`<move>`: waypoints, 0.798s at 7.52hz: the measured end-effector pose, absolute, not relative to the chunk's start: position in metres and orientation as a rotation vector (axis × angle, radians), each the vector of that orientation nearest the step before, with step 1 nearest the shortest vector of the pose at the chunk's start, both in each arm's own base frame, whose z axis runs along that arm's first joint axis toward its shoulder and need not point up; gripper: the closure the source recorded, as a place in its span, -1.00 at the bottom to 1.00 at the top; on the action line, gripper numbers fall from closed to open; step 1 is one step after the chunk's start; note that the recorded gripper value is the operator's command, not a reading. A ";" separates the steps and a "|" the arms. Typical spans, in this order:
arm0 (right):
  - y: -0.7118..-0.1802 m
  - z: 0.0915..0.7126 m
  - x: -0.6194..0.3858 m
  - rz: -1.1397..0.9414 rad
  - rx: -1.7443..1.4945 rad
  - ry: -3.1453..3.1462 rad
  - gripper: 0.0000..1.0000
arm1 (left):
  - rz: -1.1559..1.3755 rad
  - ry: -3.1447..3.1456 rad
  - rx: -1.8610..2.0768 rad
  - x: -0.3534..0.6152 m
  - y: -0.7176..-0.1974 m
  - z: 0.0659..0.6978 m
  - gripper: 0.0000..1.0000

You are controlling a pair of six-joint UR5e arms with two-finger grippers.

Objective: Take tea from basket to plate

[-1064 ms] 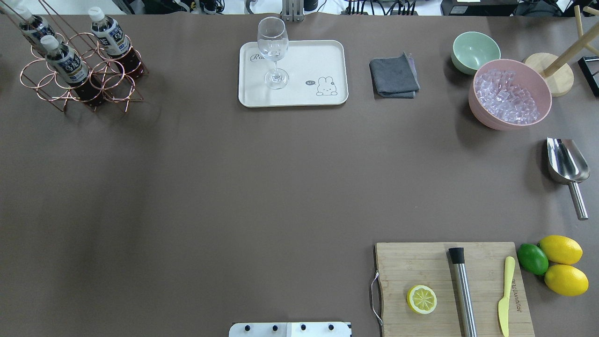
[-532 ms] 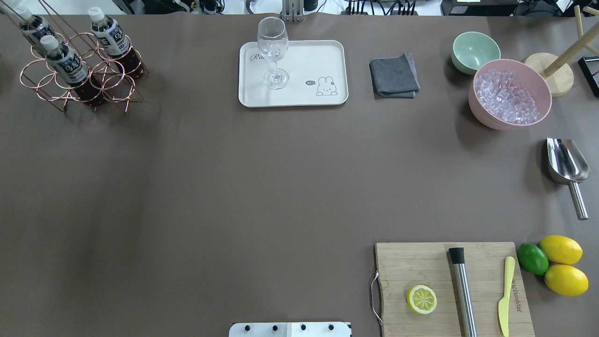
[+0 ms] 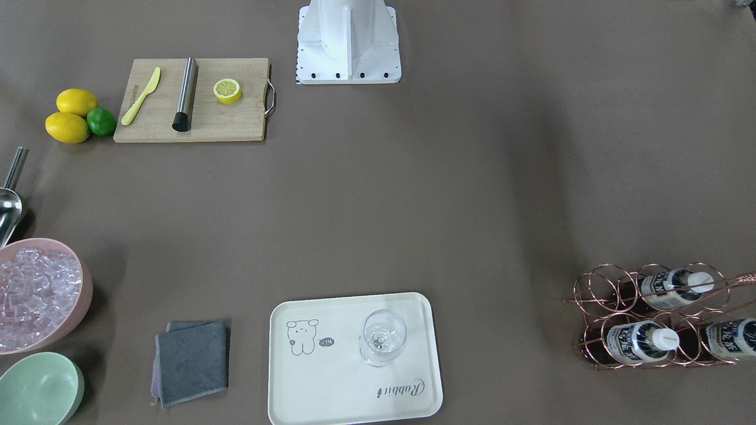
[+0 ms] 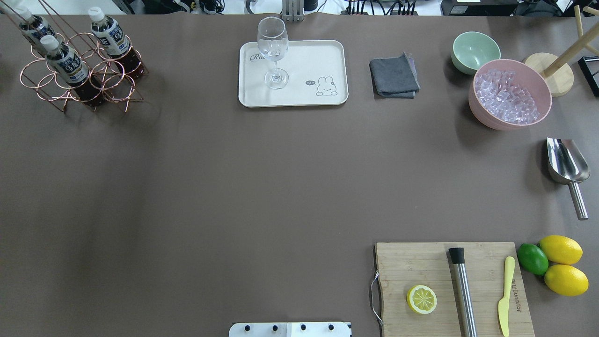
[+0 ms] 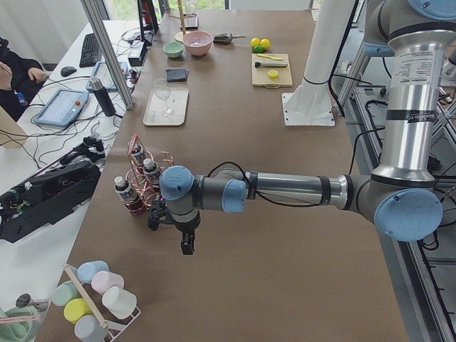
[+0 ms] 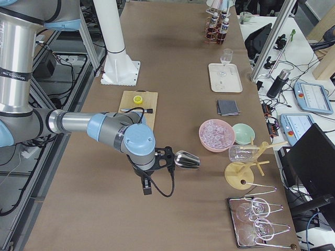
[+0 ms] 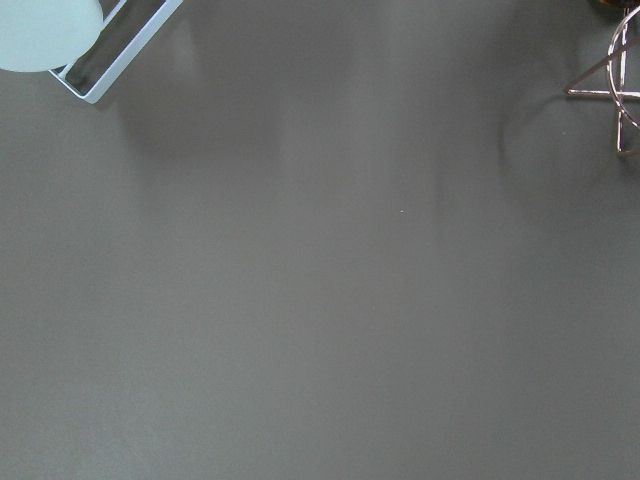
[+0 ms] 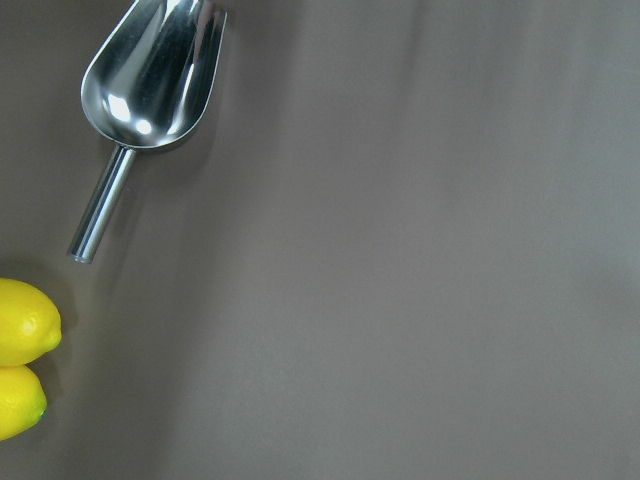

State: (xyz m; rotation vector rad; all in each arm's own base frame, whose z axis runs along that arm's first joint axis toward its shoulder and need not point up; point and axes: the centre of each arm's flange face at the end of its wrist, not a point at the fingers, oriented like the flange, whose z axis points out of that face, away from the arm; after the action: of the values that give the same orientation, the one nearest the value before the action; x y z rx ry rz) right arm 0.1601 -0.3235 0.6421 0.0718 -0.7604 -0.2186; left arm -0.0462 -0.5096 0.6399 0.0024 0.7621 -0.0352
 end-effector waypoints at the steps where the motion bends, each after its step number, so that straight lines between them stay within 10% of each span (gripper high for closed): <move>1: -0.323 0.642 0.161 -0.218 0.073 -0.759 -1.00 | -0.036 0.763 0.001 -0.046 -0.509 0.641 -0.97; 6: -0.321 0.643 0.165 -0.209 0.073 -0.750 -1.00 | -0.038 0.763 -0.003 -0.046 -0.509 0.643 -0.97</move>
State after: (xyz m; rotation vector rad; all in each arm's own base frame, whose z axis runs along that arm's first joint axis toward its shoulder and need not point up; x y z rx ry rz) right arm 0.1647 -0.3212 0.6431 0.0725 -0.7503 -0.2093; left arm -0.0463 -0.5092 0.6432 -0.0030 0.7633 -0.0381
